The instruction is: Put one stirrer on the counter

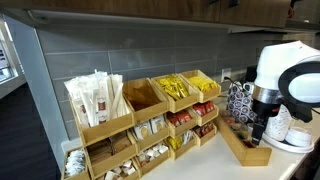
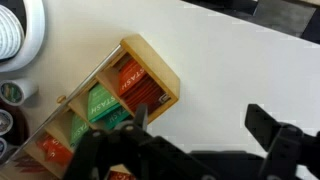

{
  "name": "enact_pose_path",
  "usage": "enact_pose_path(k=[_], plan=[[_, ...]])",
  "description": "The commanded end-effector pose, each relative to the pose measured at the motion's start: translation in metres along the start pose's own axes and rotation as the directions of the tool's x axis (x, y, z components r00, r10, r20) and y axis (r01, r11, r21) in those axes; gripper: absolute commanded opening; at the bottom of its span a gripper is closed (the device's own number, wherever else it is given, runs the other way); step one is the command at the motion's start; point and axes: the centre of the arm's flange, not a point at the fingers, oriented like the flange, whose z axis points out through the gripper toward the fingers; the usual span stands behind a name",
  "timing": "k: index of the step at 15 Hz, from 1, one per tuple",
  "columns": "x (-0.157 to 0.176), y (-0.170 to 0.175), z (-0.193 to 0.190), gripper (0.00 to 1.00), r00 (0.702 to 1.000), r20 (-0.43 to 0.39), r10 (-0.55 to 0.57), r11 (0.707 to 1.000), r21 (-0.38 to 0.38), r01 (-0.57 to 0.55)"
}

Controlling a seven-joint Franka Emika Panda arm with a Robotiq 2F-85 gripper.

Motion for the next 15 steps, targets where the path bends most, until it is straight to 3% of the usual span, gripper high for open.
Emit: enact_pose_path(k=[1, 7, 11, 15], plan=[[-0.001, -0.001, 0.004, 1.0, 1.0, 0.008, -0.001, 1.0, 0.002, 0.001], [-0.003, -0.002, 0.012, 1.0, 1.0, 0.027, -0.003, 1.0, 0.006, 0.003], [0.039, -0.033, -0.029, 1.0, 0.984, -0.028, -0.174, 0.983, -0.062, 0.172], [0.081, -0.086, -0.082, 1.0, 0.923, -0.122, -0.365, 0.926, -0.15, 0.346]])
